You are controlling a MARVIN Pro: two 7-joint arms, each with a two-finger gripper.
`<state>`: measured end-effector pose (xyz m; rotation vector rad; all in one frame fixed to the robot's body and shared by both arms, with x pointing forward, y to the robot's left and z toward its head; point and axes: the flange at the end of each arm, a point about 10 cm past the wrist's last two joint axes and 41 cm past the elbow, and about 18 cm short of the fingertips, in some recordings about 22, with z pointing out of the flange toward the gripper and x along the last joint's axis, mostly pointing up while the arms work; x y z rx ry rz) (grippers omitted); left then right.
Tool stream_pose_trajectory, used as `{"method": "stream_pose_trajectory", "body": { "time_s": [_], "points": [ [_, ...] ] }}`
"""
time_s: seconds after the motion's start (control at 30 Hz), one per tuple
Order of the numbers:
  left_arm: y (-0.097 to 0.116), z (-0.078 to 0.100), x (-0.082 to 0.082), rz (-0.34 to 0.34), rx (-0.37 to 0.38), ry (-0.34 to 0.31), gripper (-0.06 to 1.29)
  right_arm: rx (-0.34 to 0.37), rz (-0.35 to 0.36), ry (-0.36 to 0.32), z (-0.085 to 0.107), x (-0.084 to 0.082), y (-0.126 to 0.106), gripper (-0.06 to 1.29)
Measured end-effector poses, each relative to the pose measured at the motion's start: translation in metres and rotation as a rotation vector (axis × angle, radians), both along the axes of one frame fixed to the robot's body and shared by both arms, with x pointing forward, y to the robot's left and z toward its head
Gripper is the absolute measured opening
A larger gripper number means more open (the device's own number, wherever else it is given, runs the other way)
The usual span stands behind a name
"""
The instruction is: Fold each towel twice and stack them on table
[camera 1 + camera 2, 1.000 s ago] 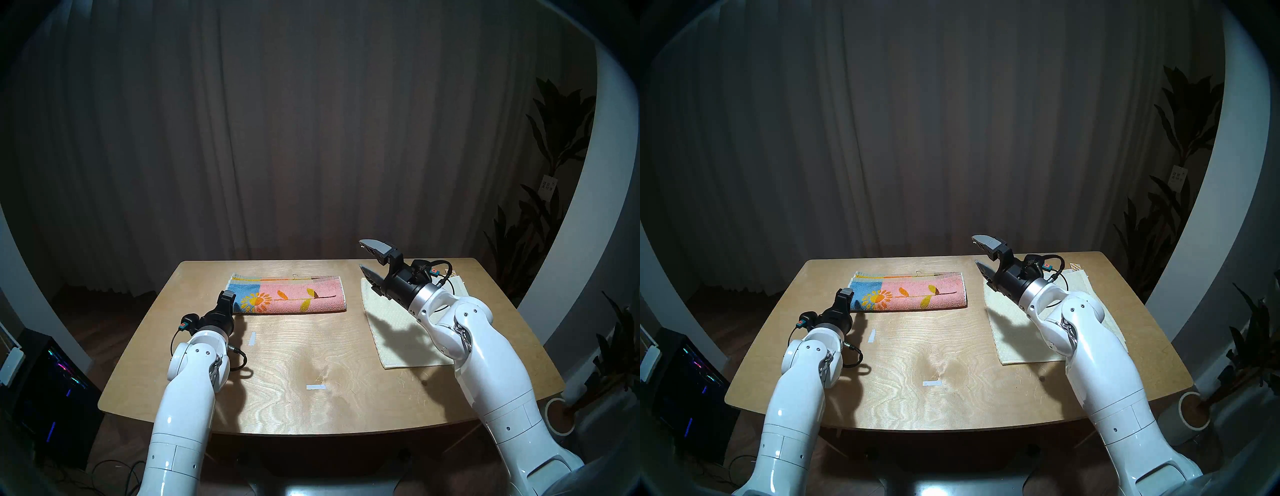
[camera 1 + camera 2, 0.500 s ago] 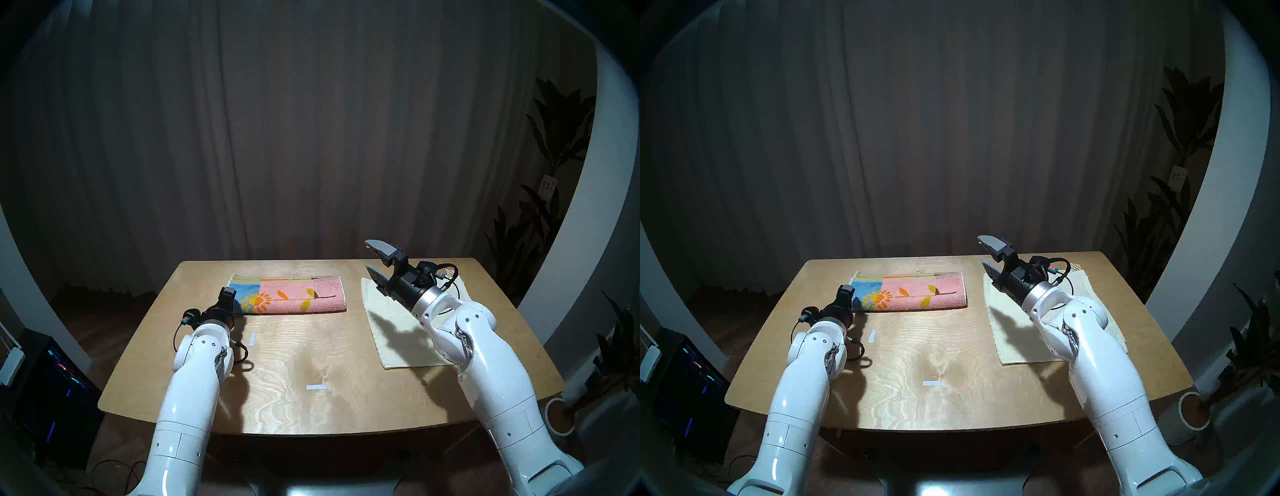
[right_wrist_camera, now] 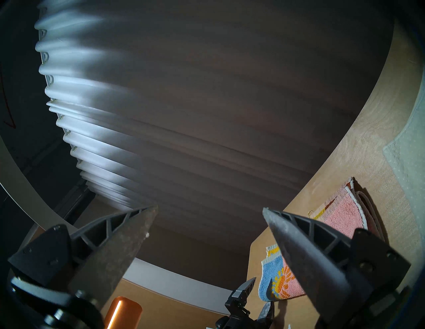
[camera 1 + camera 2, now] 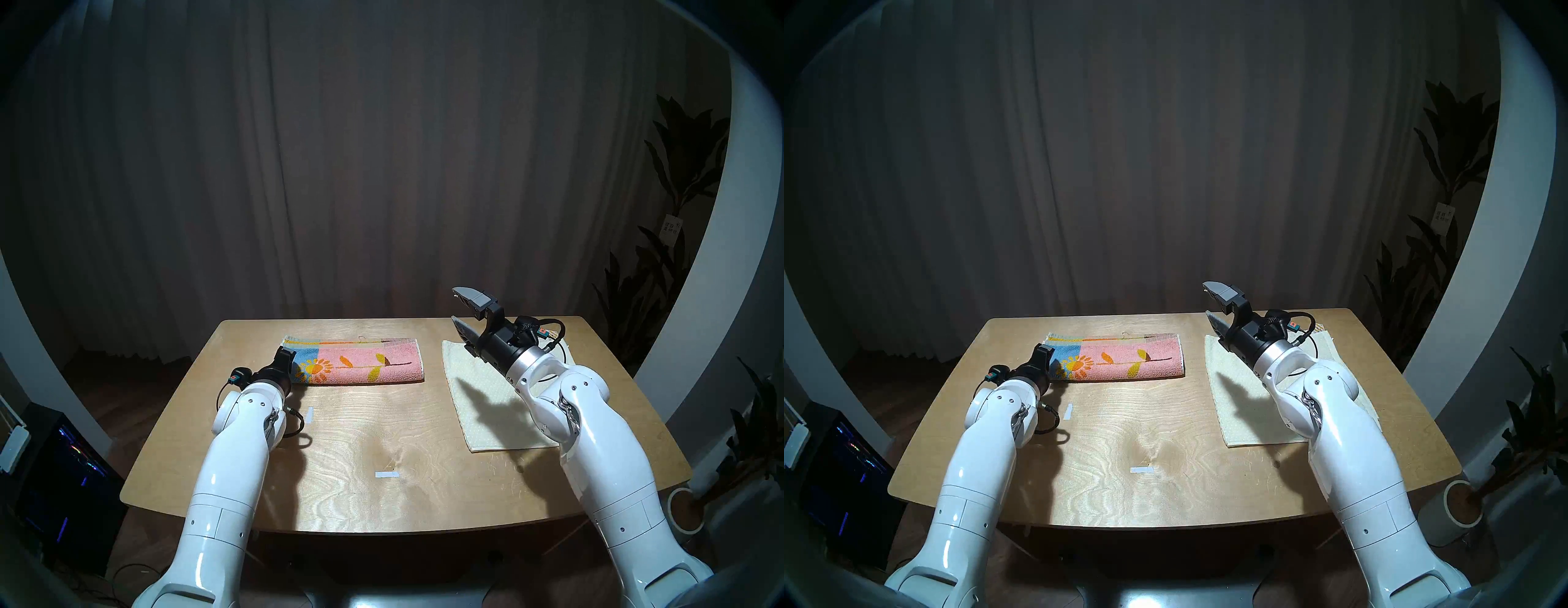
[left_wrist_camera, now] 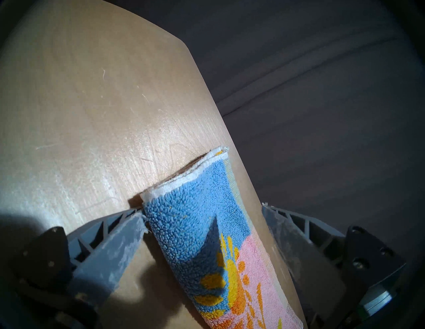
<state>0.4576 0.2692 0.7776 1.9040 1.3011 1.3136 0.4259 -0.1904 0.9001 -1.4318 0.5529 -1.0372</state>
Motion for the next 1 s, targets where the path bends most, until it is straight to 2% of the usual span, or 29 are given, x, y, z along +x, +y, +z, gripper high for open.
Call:
{"method": "stream_pose_trajectory", "body": {
  "time_s": [0.33,0.53,0.57,0.6,0.67,0.73,1.0],
  "points": [
    [0.000,0.001,0.021,-0.030,0.024,0.029,1.20,0.002,-0.039,0.009,0.001,0.003,-0.006,1.20],
    [0.000,0.001,0.027,-0.042,0.034,0.030,1.20,0.002,-0.057,0.010,0.002,0.004,-0.009,1.20],
    [0.000,0.000,0.028,-0.043,0.035,0.033,1.13,0.002,-0.061,0.010,0.002,0.004,-0.009,1.20],
    [0.000,-0.004,0.028,-0.044,0.034,0.045,0.52,0.001,-0.063,0.009,0.002,0.004,-0.009,1.20],
    [-0.001,-0.011,0.026,-0.045,0.033,0.062,0.11,0.000,-0.066,0.008,0.002,0.004,-0.010,1.20],
    [-0.001,-0.012,0.026,-0.046,0.035,0.064,0.00,-0.002,-0.071,0.007,0.002,0.004,-0.010,1.20],
    [-0.002,-0.012,0.027,-0.042,0.047,0.065,0.00,-0.012,-0.083,0.002,0.002,0.005,-0.012,1.20]
  ]
}}
